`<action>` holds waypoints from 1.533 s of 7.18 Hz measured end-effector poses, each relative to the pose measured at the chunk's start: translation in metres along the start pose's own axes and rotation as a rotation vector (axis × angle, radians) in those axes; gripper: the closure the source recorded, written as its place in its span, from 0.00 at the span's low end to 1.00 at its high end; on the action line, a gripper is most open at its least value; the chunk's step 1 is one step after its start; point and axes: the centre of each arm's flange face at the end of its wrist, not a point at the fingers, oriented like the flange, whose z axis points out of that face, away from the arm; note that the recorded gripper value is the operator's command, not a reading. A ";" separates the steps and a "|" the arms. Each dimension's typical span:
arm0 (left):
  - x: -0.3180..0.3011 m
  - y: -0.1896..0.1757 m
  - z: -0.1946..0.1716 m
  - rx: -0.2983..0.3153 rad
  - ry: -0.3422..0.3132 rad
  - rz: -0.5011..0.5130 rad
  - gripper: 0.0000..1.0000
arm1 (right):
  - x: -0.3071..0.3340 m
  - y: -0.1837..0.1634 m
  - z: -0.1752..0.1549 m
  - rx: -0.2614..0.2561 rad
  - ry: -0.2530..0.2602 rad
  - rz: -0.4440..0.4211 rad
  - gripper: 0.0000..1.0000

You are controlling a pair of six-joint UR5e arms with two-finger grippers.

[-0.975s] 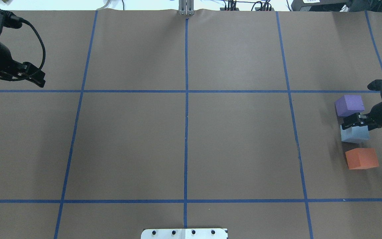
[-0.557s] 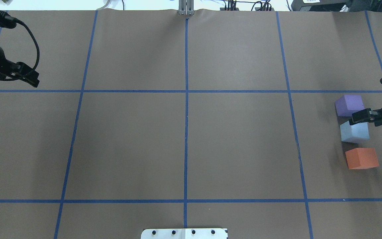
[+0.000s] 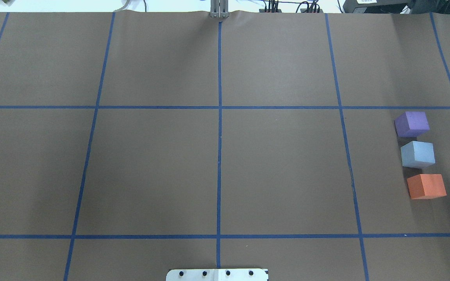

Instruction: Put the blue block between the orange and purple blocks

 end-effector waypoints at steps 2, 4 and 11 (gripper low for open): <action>-0.098 0.009 0.009 -0.033 -0.013 0.001 0.00 | 0.026 -0.031 -0.048 -0.019 0.055 -0.059 0.00; -0.163 0.016 0.025 -0.067 0.038 -0.063 0.00 | 0.043 -0.061 -0.082 -0.079 0.117 -0.154 0.00; -0.224 0.056 0.036 -0.044 0.208 -0.249 0.00 | 0.049 -0.073 -0.057 -0.179 0.135 -0.181 0.00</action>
